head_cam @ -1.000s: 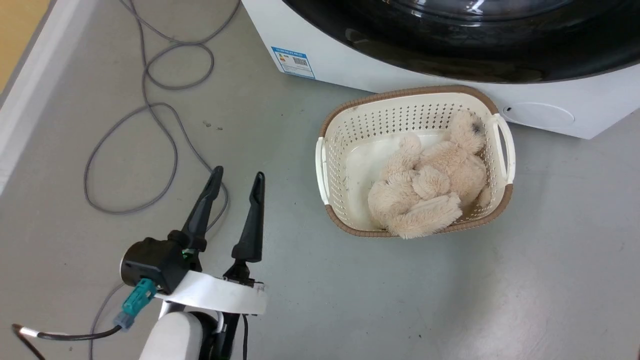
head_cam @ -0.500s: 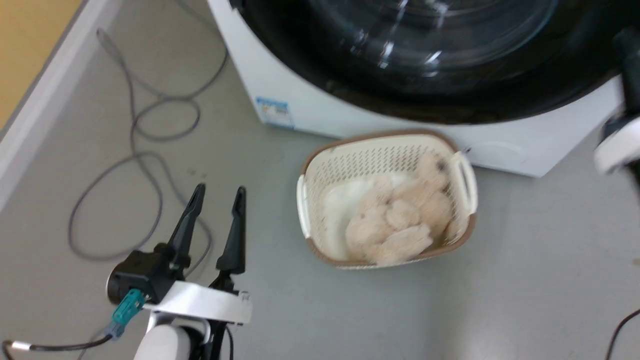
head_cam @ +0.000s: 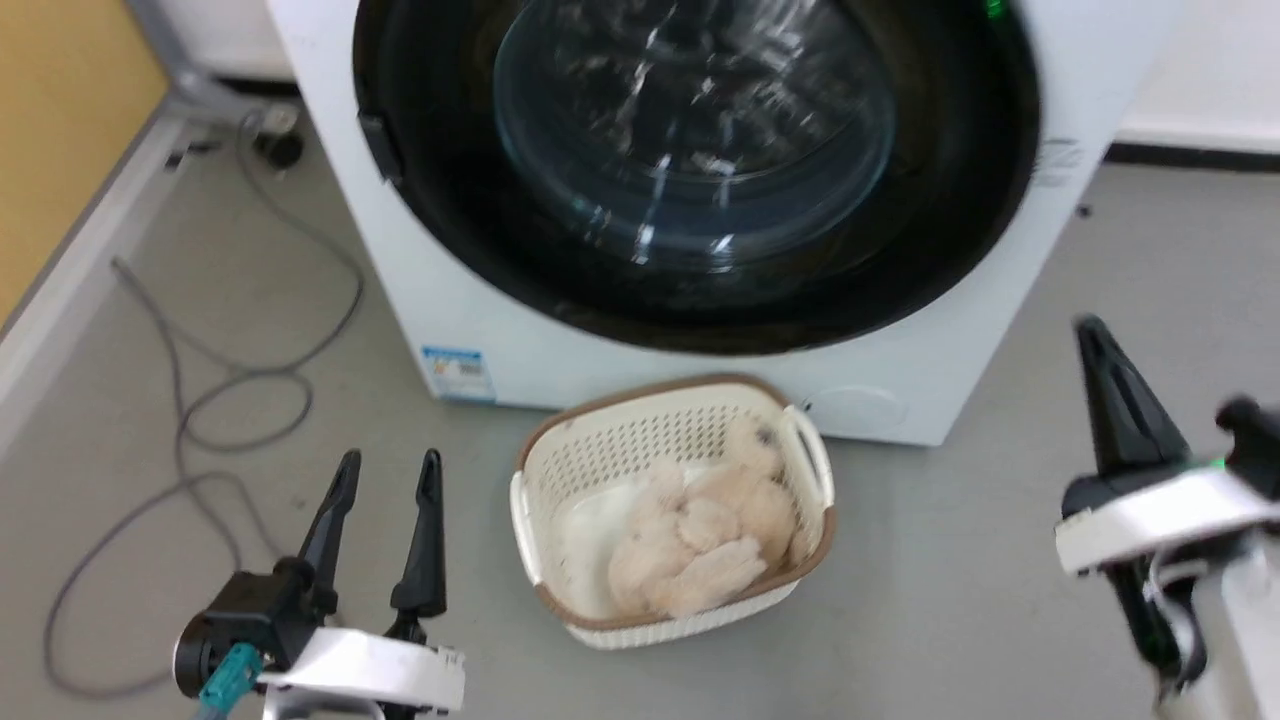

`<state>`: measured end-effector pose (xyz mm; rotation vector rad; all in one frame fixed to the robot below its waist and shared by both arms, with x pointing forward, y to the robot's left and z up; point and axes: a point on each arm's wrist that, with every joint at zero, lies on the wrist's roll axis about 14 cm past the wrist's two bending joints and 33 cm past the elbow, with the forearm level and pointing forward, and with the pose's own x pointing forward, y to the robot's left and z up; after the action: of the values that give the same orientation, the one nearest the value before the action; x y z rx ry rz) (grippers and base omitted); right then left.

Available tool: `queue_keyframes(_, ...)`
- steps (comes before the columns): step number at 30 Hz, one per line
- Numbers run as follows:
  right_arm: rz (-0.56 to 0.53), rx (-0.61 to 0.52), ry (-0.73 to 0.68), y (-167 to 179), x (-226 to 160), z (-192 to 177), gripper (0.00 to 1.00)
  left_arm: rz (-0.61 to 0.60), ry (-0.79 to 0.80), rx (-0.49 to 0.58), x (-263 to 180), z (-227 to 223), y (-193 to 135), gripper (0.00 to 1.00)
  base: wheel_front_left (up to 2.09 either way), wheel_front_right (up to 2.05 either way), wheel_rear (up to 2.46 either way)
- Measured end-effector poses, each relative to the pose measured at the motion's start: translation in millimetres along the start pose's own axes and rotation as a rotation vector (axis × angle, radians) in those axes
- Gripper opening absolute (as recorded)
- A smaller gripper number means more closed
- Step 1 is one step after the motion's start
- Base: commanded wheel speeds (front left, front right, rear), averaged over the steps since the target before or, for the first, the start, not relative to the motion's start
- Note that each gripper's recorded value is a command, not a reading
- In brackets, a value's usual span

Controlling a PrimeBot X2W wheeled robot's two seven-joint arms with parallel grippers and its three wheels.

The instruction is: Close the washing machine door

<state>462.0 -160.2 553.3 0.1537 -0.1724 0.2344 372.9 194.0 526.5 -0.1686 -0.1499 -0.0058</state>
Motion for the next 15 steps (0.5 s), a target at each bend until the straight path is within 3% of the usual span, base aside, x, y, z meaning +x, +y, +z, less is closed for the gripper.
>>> queue_keyframes(11,-0.109,-0.020,-0.039,6.7,-82.9,9.7,0.00,-0.050,0.010,0.013,-19.8,-0.5,-16.5,1.00,0.00,0.00,0.00)
queue_keyframes(12,-0.116,-0.030,-0.042,7.1,-88.3,11.2,0.45,-0.052,0.017,0.011,-21.8,-2.8,-17.2,1.00,0.00,0.00,0.00)
queue_keyframes(13,-0.121,-0.040,-0.046,7.4,-92.6,12.9,1.00,-0.054,0.026,0.013,-23.7,-5.3,-17.7,1.00,0.00,0.00,0.00)
queue_keyframes(15,-0.127,-0.043,-0.038,8.9,-100.1,10.6,1.00,-0.059,0.039,0.017,-26.1,-9.3,-19.3,1.00,0.00,0.00,0.00)
